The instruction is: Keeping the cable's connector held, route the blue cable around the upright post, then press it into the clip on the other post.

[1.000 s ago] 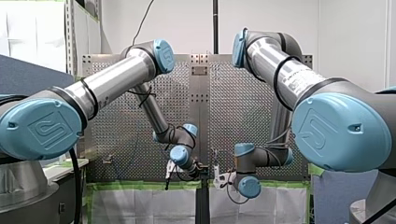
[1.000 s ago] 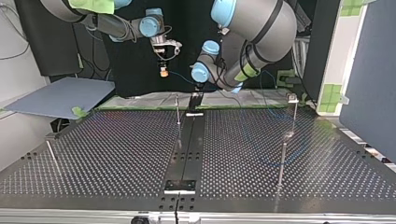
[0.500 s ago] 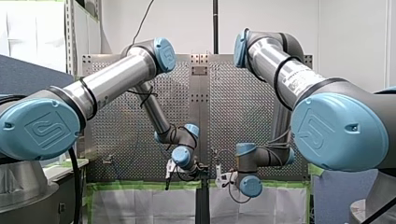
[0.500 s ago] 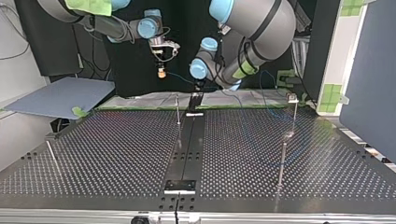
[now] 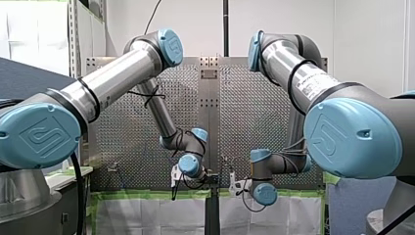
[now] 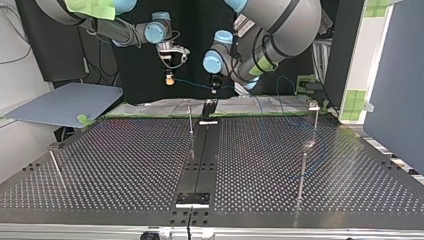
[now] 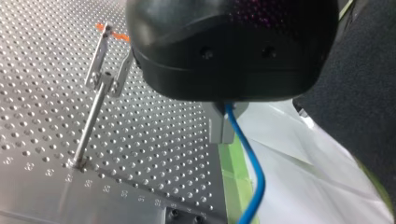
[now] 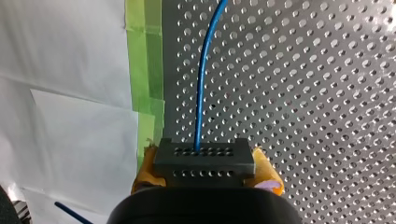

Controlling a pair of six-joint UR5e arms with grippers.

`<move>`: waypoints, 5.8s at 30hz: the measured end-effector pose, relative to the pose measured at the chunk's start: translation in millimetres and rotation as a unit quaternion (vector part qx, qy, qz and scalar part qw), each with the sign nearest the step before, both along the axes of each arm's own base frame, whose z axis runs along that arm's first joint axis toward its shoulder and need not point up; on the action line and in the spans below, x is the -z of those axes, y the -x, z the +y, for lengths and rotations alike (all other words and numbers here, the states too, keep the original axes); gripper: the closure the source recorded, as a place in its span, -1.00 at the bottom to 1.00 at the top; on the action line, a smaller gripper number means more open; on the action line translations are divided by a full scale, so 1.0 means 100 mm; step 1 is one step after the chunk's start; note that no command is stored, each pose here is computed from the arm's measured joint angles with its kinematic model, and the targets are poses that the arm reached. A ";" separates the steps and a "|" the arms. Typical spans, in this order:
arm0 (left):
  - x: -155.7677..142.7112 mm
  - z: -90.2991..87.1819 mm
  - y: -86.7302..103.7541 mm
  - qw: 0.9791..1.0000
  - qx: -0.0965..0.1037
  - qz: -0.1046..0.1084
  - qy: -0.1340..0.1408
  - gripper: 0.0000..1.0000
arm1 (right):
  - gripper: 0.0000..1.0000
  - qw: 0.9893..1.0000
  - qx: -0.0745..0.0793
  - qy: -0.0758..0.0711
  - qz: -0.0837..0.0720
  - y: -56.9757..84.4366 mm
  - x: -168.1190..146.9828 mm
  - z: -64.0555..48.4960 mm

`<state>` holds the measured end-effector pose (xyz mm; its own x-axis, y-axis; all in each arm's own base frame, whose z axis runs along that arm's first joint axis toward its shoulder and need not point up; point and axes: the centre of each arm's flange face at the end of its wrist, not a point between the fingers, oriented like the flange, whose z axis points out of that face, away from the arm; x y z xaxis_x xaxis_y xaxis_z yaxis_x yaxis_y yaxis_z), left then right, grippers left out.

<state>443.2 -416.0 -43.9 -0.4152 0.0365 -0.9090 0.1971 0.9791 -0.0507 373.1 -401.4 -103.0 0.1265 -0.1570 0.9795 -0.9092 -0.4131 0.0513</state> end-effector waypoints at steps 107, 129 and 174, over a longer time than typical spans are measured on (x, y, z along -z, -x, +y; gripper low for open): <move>-0.22 -0.44 -0.20 0.993 0.056 -0.092 0.046 0.99 | 1.00 0.993 -0.057 0.040 -0.094 0.66 -0.25 -1.22; -0.29 -0.32 -0.46 0.994 0.051 -0.090 0.031 0.99 | 1.00 0.993 -0.057 0.048 -0.094 0.65 -0.31 -1.34; -0.25 -0.31 -0.50 0.993 0.062 -0.078 0.066 0.99 | 1.00 0.994 -0.036 0.036 -0.093 0.73 -0.06 -1.36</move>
<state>492.9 -446.6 -19.2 -0.2696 -0.0443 -0.9620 0.3310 0.9338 -0.1358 300.0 -537.0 -96.6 -0.0488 -0.0820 0.9954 -0.8737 -0.4795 -0.0823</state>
